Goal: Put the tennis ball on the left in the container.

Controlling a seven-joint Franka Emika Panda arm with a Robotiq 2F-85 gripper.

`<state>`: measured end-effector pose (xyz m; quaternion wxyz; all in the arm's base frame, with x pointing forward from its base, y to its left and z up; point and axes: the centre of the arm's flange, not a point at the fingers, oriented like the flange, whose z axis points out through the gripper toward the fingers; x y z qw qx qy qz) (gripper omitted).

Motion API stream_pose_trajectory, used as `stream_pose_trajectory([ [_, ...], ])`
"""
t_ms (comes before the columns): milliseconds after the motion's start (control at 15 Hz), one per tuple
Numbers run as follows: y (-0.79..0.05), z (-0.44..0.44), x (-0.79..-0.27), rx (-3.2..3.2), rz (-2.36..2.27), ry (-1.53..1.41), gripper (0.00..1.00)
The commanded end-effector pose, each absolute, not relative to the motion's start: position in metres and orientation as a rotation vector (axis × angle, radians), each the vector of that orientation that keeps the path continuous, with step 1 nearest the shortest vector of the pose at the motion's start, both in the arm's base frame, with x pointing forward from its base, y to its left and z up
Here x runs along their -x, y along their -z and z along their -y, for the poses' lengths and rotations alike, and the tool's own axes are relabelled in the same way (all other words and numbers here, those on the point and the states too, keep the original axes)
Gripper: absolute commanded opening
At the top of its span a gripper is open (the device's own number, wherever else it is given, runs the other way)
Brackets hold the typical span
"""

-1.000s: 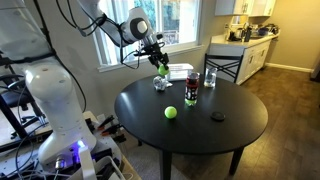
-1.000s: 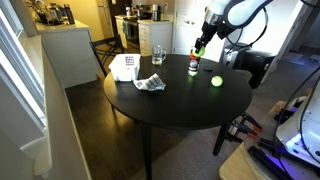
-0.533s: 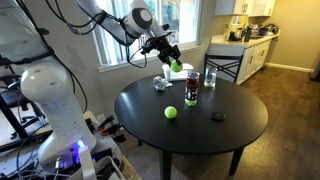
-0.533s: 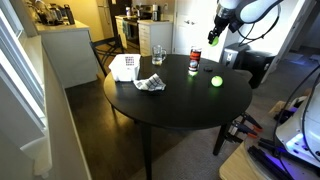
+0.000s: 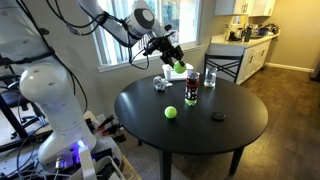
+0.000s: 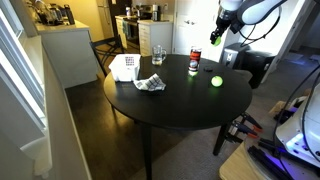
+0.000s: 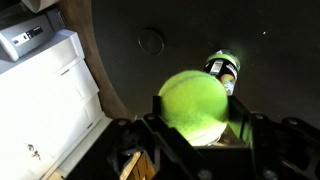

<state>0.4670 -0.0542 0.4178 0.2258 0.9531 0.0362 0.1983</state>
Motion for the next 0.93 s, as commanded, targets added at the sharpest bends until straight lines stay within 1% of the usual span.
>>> stream_pose_trajectory([
  [0,-0.418,0.054,-0.467,-2.628,-0.1,-0.546,0.64],
  [267,-0.418,0.054,-0.467,-2.628,-0.102,-0.547,0.64],
  [333,-0.419,0.058,-0.471,-2.63,-0.083,-0.544,0.39],
  [867,-0.43,0.091,-0.498,-2.651,0.086,-0.615,0.39],
])
